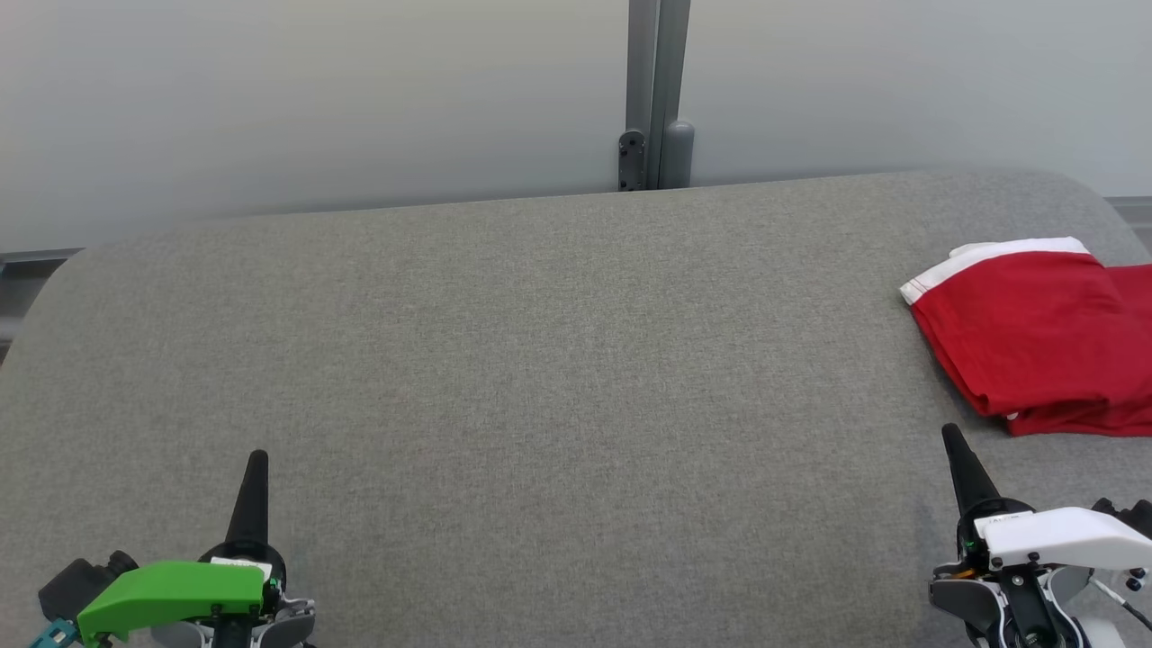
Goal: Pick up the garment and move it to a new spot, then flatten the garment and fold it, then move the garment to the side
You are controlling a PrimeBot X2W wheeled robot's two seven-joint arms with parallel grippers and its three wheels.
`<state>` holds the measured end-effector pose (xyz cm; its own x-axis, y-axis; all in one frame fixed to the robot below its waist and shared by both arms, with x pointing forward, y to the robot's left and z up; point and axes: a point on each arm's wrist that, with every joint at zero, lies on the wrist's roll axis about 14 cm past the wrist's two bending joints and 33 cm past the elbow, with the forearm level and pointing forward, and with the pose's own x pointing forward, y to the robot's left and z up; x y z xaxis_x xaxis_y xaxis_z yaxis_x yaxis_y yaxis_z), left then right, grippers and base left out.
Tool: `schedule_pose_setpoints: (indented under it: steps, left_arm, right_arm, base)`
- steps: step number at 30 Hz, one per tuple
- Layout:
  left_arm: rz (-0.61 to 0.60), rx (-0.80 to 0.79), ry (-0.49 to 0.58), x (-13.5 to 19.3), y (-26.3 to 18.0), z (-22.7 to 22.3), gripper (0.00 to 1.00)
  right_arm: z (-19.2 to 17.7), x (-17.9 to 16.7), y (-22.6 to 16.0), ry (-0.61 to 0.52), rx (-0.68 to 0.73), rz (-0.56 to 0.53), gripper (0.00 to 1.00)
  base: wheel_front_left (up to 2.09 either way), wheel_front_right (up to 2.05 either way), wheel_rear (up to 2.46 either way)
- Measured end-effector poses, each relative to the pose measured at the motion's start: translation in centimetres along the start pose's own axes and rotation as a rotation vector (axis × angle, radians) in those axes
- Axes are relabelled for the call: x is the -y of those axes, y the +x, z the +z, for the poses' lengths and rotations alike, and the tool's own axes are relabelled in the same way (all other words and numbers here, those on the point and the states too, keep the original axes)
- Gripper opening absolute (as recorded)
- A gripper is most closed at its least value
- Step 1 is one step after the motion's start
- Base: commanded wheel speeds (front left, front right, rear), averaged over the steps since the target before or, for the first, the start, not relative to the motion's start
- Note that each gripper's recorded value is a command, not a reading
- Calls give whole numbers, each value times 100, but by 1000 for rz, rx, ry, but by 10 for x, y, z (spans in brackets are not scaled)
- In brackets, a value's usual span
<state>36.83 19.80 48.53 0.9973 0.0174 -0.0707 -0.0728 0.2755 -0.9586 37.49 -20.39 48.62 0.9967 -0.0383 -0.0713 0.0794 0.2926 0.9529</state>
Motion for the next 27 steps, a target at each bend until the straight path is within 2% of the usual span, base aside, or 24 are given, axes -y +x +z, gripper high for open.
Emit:
schedule_pose_setpoints:
  steps: [27]
  left_arm:
    - [-38,-5,-199,12,12,5,0]
  right_arm:
    - [0,-13,8,216,-21,44,0]
  base:
    - [0,0,0]
